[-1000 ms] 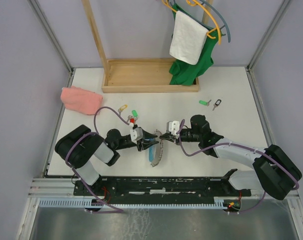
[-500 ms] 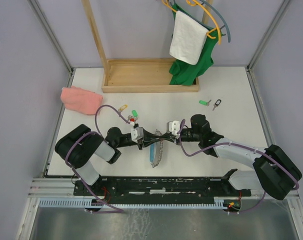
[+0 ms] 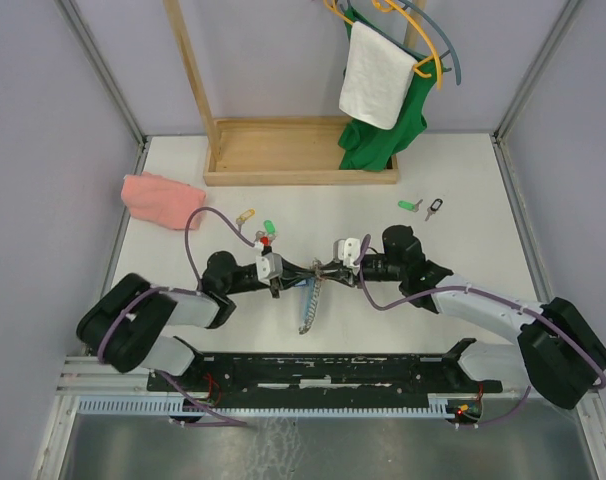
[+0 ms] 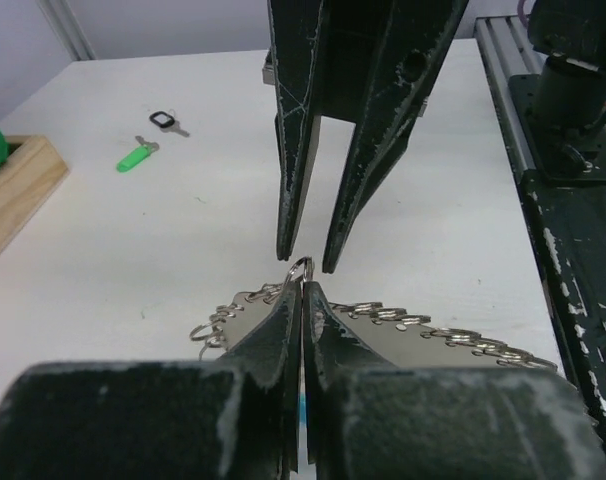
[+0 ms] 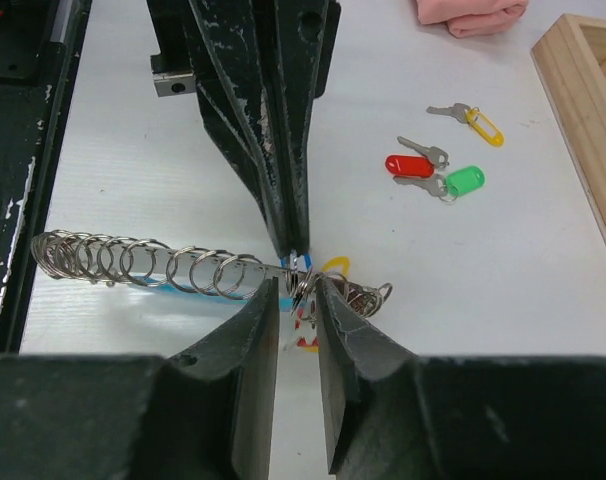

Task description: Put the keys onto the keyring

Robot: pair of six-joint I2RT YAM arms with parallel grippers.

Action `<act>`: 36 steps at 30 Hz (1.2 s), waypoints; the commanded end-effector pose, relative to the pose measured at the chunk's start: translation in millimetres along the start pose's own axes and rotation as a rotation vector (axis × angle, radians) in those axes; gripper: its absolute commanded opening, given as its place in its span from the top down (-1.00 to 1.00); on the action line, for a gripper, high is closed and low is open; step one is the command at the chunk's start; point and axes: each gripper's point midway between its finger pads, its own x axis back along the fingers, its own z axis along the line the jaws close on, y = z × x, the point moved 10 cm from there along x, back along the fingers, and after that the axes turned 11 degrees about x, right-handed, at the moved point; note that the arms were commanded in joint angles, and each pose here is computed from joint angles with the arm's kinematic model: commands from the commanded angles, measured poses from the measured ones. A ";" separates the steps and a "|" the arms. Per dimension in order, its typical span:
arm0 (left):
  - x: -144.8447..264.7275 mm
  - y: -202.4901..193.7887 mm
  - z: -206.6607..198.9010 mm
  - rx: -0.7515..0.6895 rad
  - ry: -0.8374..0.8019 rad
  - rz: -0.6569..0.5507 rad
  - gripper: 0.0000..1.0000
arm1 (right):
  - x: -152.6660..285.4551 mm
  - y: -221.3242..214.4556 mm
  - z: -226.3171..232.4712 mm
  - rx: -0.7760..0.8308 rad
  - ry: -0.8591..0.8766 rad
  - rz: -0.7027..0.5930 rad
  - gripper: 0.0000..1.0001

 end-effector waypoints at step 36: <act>3.4 25.9 2.4 -0.121 0.069 0.135 0.95 | -10.8 7.4 -19.8 0.034 -0.006 -0.002 0.42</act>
